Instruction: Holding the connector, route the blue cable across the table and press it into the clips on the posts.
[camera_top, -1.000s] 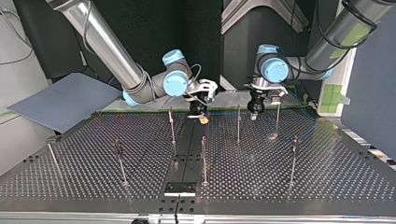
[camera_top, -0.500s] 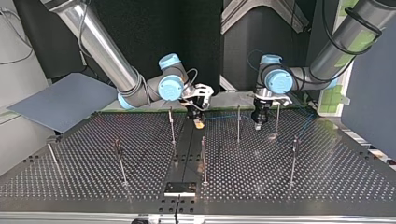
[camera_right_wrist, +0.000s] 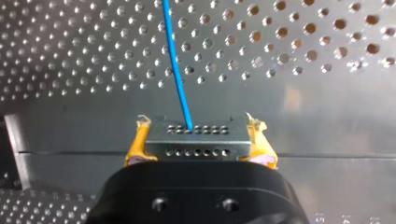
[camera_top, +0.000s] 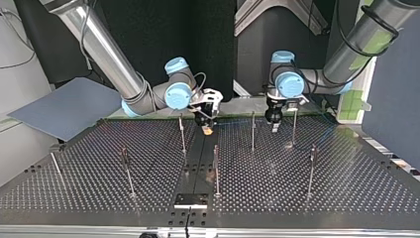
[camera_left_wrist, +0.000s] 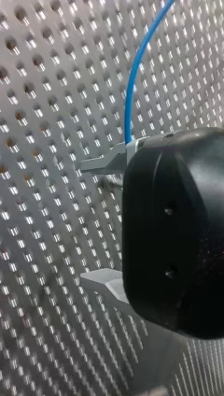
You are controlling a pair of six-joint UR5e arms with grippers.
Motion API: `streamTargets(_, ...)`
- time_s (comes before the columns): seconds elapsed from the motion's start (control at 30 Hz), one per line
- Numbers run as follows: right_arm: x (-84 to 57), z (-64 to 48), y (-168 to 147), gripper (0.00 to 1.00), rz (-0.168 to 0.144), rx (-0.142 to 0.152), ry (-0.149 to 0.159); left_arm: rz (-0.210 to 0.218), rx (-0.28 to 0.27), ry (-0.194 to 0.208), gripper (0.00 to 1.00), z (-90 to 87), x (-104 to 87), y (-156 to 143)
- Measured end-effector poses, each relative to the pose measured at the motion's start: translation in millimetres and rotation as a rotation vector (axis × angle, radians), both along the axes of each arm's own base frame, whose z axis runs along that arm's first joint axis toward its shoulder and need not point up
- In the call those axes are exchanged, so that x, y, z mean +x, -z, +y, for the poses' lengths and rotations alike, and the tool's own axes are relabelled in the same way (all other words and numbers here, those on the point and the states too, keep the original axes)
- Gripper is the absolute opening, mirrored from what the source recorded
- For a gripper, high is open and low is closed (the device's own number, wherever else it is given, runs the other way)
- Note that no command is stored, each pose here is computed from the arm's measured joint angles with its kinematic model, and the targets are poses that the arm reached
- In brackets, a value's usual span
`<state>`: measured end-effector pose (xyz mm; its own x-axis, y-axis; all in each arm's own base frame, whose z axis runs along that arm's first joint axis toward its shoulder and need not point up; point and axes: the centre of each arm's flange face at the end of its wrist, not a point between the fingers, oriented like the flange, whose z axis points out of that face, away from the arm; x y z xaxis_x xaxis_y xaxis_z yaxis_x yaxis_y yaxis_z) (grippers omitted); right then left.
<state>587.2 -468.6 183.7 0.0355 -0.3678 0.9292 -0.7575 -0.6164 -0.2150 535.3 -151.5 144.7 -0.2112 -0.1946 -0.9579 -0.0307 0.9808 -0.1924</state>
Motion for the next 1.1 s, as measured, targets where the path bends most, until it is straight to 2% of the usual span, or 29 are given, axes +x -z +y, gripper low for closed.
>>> streamTargets(0.2,-6.1,-4.0,1.0,0.0,0.022,0.003,0.009,0.062,0.049,0.018,1.0,-10.8,-27.3,-0.2)
streamTargets(0.4,-9.3,-6.7,1.4,0.0,0.034,0.001,0.012,0.105,0.056,0.024,1.0,-15.2,-48.6,-2.4)
streamTargets(0.63,-10.5,-7.1,1.7,0.0,0.046,-0.003,0.009,0.072,0.011,0.046,1.0,-30.3,-71.7,-12.8)
streamTargets(0.87,-11.3,-7.7,1.3,0.0,0.051,-0.007,0.008,0.073,0.007,0.087,1.0,-45.6,-102.6,-20.8)
streamTargets(0.97,-11.8,-8.3,1.0,0.0,0.051,-0.008,0.009,0.041,-0.005,0.096,1.0,-54.8,-110.1,-31.1)
streamTargets(1.1,-12.3,-9.1,-0.1,0.0,0.05,-0.01,0.009,-0.029,-0.041,0.106,1.0,-68.8,-112.9,-51.6)
